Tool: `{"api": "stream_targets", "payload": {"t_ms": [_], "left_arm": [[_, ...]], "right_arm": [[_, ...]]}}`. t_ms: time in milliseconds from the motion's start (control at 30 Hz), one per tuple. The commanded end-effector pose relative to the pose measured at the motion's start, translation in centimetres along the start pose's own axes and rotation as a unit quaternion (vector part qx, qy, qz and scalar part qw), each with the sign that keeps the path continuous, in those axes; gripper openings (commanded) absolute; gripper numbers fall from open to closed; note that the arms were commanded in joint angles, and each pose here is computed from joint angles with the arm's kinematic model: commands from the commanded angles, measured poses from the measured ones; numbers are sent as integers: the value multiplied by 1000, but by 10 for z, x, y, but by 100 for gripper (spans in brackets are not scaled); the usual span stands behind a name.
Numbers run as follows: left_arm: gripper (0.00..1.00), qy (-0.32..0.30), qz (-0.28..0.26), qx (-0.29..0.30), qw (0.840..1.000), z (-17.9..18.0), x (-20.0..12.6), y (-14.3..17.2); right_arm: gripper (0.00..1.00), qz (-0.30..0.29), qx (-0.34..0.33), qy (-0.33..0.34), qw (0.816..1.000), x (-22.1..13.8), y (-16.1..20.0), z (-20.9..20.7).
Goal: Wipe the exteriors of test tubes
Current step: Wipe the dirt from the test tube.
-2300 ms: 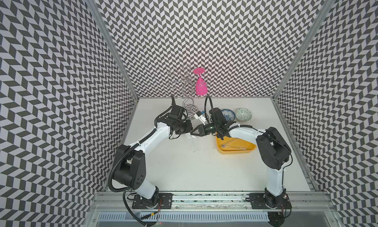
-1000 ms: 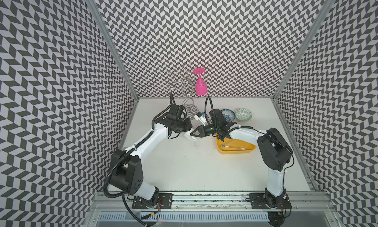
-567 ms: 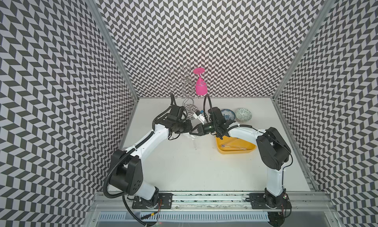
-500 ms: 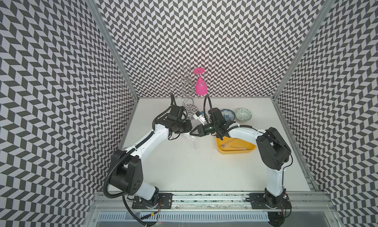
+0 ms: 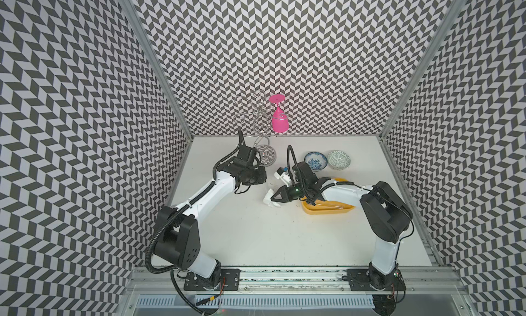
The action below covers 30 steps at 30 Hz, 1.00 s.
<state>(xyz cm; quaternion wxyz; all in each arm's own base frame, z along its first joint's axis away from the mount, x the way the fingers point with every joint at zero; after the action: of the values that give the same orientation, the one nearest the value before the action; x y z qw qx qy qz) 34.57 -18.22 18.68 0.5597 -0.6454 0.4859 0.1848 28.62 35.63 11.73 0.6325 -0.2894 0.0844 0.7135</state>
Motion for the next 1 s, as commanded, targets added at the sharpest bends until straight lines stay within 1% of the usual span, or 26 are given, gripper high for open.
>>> {"api": "stream_targets", "payload": {"t_ms": [0, 167, 367, 533, 633, 800, 967], "left_arm": [[7, -5, -9, 3, 1000, -2, -4, -9], [7, -8, -11, 6, 1000, -1, -7, -10], [7, -13, -15, 7, 1000, 2, -14, -9], [6, -2, -26, 12, 1000, -4, -22, -14], [6, 9, -28, 15, 999, -8, -22, -14], [7, 36, -26, 14, 999, -17, -18, -11], [7, 41, -22, 14, 999, -19, -14, -9]], "right_arm": [[0, -23, -26, -14, 999, -9, -5, 16], [0, -19, -18, -15, 1000, -13, 1, 8], [0, -33, 9, -17, 999, -26, 2, -10], [0, -22, 32, -20, 999, -18, 3, -25], [0, -23, 34, -37, 998, -15, -3, -20], [0, -18, 14, -57, 998, -9, -16, 1], [0, -14, 5, -82, 996, -6, -19, 16]]}}
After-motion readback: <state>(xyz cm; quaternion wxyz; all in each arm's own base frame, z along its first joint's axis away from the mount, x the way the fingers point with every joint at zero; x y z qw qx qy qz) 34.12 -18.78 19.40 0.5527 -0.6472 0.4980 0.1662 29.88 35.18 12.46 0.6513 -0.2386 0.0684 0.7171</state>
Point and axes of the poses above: each gripper's point midway between its finger pads, its own x axis out along the fingers, its own z axis along the line the jaws close on, y = z × x, the point moved 3 cm from there along -x, back along the fingers, and after that the axes turned 11 degrees about x, right-handed, at the moved point
